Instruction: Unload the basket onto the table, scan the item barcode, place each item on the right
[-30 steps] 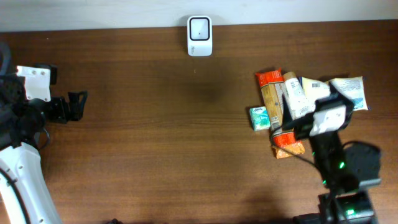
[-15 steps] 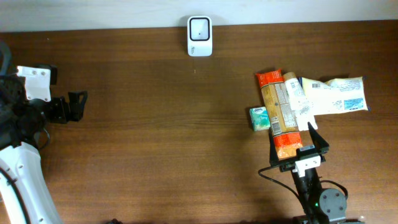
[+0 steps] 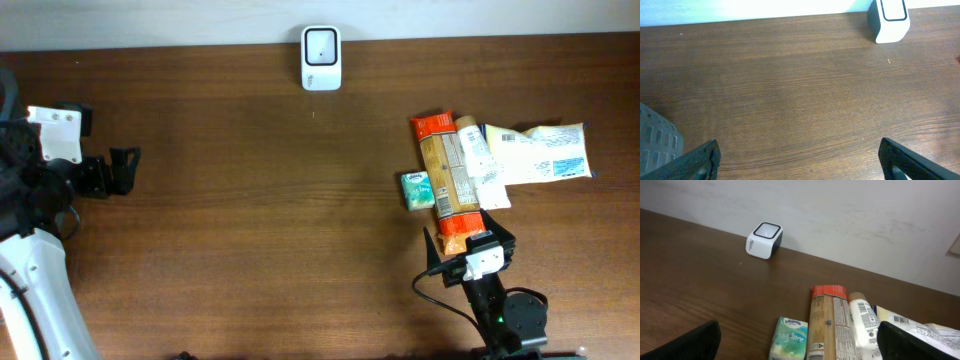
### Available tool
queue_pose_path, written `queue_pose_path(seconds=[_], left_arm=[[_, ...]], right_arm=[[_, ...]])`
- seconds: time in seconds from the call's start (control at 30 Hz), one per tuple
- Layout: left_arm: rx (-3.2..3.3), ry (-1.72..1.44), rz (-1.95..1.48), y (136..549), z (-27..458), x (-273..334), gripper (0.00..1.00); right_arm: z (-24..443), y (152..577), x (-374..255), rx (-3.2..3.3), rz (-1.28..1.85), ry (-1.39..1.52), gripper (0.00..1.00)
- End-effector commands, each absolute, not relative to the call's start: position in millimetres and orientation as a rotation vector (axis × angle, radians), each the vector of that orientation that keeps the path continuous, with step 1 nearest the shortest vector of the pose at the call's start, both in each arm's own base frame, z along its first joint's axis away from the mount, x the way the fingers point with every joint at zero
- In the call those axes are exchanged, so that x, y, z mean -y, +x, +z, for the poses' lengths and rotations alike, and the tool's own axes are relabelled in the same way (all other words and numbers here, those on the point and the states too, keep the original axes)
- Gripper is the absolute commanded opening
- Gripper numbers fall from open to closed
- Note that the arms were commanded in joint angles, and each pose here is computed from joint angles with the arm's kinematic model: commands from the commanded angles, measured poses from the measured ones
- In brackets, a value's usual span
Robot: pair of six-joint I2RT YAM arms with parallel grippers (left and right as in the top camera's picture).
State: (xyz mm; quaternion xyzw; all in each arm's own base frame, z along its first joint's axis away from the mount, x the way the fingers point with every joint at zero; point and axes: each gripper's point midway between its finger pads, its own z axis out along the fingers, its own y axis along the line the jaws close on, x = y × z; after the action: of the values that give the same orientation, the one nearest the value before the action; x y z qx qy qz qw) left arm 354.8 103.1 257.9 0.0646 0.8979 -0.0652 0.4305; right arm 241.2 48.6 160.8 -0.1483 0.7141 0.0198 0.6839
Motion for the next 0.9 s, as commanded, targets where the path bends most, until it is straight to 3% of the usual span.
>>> queue_pose_path(seconds=[0.0,0.3,0.43,0.7,0.87], left_arm=[[-2.223,0.184,-0.154,355,263,-103,0.99],[-2.223,0.184,-0.155,355,263,-103,0.99],[-2.289,0.127,0.043,350,259,-125,0.99],[-2.129,0.313,0.196,327,322,-60,0.99],[-2.057,0.414,0.197,290,316,-21,0.99]], right_arm=[[159,240,-52,-1.602,0.069,-0.338,0.98],[159,240,-52,-1.602,0.069,-0.338,0.98],[159,240,-52,-1.602,0.069,-0.338,0.98],[159,240,-52,-1.602,0.069,-0.338,0.98],[159,240,-52,-1.602,0.069,-0.338,0.98]])
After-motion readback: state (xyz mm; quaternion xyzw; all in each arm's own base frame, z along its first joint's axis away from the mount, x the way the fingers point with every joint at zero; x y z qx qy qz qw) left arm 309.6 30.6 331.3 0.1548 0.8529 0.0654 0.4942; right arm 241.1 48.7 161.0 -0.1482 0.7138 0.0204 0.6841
